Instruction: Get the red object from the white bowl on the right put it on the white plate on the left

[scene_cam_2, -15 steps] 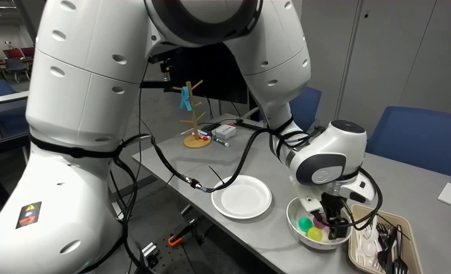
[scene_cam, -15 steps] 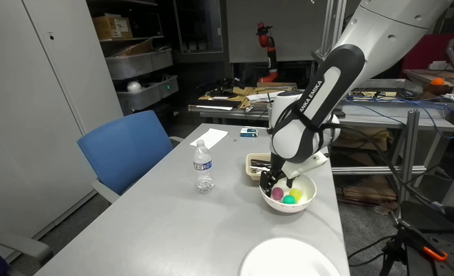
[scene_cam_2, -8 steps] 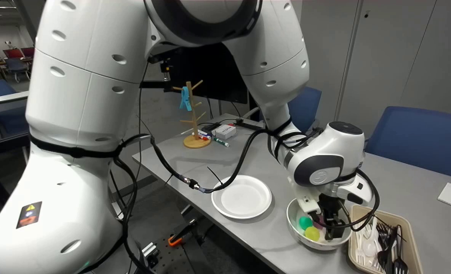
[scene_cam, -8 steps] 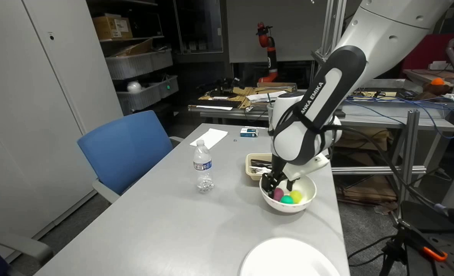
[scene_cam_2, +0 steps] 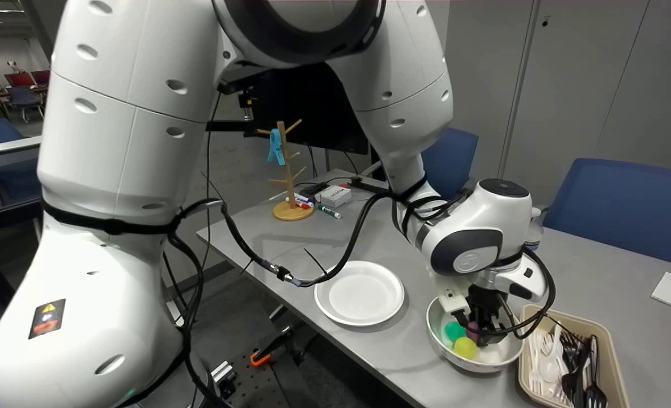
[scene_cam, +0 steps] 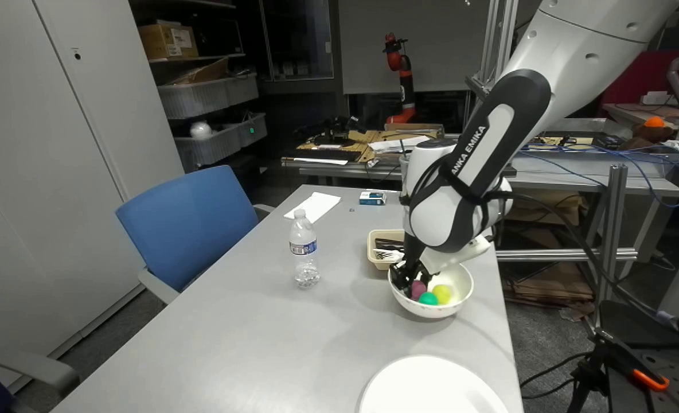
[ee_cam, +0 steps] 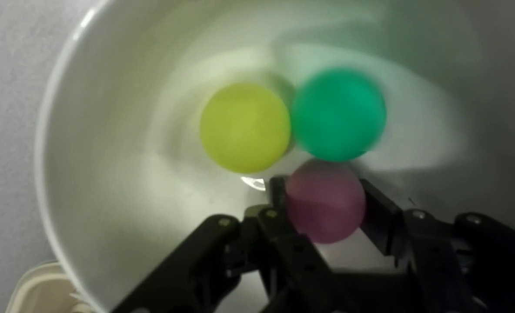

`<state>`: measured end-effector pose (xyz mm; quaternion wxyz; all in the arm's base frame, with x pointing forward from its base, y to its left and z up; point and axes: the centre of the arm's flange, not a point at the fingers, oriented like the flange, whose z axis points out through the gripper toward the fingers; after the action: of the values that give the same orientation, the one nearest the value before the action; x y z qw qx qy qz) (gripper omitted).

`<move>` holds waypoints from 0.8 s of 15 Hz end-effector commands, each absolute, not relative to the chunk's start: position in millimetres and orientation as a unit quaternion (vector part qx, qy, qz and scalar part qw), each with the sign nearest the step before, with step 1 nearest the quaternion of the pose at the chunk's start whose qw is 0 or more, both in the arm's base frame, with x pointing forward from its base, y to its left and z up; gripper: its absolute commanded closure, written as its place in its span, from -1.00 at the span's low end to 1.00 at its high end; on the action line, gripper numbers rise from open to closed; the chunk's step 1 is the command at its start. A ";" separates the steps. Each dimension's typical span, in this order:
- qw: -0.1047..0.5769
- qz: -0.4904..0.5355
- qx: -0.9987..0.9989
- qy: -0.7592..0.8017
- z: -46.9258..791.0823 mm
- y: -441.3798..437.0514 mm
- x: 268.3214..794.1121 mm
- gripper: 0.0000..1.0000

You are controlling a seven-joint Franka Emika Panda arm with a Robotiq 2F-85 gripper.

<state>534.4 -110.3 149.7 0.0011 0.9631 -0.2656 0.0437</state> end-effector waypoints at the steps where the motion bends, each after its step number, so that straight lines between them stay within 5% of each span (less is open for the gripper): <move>1: 0.003 0.057 0.959 -0.276 154.0 -105.5 527.1 0.65; 12: 0.015 0.084 0.970 -0.229 238.4 -90.3 511.0 0.65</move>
<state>525.7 -101.2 208.7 0.0069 0.9675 -0.2394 0.0809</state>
